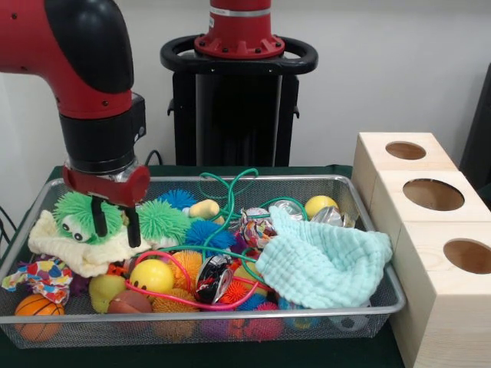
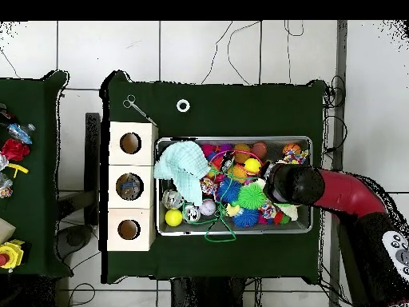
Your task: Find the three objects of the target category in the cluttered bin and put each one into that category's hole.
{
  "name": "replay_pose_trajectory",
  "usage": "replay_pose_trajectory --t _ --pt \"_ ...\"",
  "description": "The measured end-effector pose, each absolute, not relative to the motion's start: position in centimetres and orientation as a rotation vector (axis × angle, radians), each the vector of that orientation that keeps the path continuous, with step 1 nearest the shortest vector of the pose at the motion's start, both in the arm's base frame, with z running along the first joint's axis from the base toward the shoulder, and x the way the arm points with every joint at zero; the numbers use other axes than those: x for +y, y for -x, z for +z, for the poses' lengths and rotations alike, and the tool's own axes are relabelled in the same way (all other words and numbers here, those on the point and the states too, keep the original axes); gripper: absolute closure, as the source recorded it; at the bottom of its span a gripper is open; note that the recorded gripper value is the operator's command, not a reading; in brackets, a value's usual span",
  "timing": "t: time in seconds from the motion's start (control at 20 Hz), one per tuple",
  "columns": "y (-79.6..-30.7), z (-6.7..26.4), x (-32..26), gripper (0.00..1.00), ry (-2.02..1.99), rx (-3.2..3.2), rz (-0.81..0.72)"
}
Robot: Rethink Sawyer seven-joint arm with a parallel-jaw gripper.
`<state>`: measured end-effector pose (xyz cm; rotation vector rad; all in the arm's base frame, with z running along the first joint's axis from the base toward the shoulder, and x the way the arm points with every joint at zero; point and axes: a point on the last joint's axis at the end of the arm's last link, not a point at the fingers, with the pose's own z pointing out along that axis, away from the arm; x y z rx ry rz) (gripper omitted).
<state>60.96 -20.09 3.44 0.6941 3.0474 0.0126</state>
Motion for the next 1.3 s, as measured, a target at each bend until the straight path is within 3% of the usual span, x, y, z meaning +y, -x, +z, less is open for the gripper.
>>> replay_pose_trajectory --t 0.8,1.3 --pt "-56.2 -0.3 -17.9 0.0 -0.637 3.189 -0.202" --pt "-55.7 -2.2 -17.2 0.0 -0.589 3.126 -0.301"
